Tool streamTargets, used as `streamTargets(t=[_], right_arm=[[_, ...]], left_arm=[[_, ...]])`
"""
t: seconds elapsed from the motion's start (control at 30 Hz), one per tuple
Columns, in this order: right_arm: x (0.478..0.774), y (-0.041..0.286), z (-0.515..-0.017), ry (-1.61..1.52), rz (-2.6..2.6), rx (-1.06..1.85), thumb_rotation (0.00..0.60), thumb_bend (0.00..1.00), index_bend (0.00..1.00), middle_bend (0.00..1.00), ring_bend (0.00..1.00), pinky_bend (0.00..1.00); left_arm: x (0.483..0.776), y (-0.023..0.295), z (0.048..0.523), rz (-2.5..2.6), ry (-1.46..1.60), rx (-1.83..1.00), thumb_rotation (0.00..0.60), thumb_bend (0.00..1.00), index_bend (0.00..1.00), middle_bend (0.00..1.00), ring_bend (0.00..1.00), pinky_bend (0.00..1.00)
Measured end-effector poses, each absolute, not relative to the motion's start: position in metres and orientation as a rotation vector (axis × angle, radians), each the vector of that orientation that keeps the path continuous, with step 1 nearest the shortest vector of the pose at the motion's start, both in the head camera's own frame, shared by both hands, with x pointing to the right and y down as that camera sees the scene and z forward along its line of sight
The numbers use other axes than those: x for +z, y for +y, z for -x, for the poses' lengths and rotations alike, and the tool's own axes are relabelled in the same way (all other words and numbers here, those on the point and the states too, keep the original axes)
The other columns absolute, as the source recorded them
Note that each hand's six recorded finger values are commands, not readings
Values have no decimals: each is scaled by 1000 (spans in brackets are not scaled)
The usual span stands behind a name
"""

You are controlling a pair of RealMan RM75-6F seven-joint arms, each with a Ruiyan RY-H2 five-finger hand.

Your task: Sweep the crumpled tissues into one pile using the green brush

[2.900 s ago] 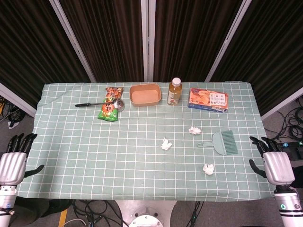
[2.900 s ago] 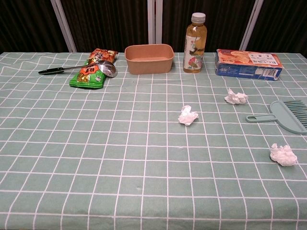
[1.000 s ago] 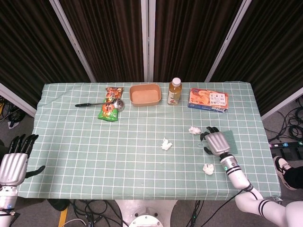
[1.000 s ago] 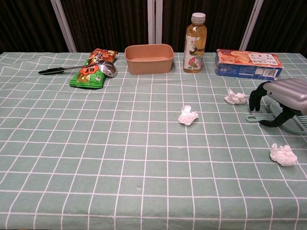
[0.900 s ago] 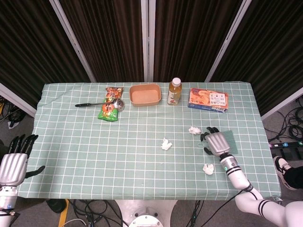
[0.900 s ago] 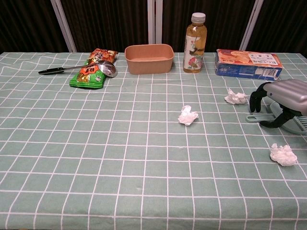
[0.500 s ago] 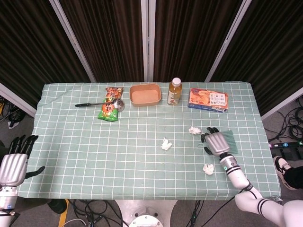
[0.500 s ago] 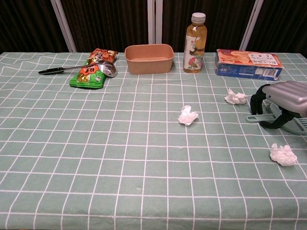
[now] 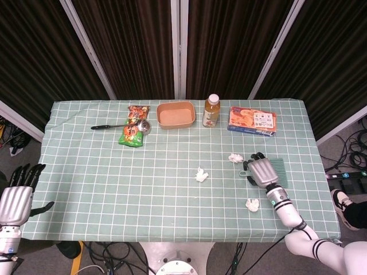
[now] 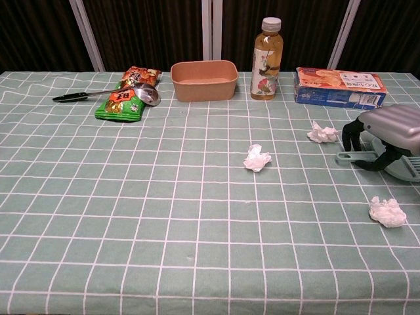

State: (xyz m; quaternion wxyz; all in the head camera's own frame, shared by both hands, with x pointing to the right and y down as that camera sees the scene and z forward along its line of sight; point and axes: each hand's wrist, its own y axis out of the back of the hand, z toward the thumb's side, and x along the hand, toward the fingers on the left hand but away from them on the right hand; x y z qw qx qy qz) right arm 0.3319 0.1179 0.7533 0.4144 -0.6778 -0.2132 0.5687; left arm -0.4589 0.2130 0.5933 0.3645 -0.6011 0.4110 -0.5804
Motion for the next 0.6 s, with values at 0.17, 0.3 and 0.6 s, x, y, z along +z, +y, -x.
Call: streamTargets(t=[0.17, 0.3, 0.6], right_arm=[[725, 103, -348, -627, 1698, 1397, 600, 327, 629, 609, 246, 186], [712, 90, -353, -744, 1773, 1361, 600, 327, 634, 610, 248, 186], [707, 50, -342, -1063, 2066, 1155, 600, 333, 664, 617, 288, 200]], left_arm=[[592, 213, 458, 1548, 1057, -1491, 600, 7, 74, 88, 0, 18], [590, 211, 454, 1546, 1048, -1481, 600, 7, 73, 88, 0, 18], [581, 208, 450, 1529, 1039, -1477, 600, 7, 74, 88, 0, 18]])
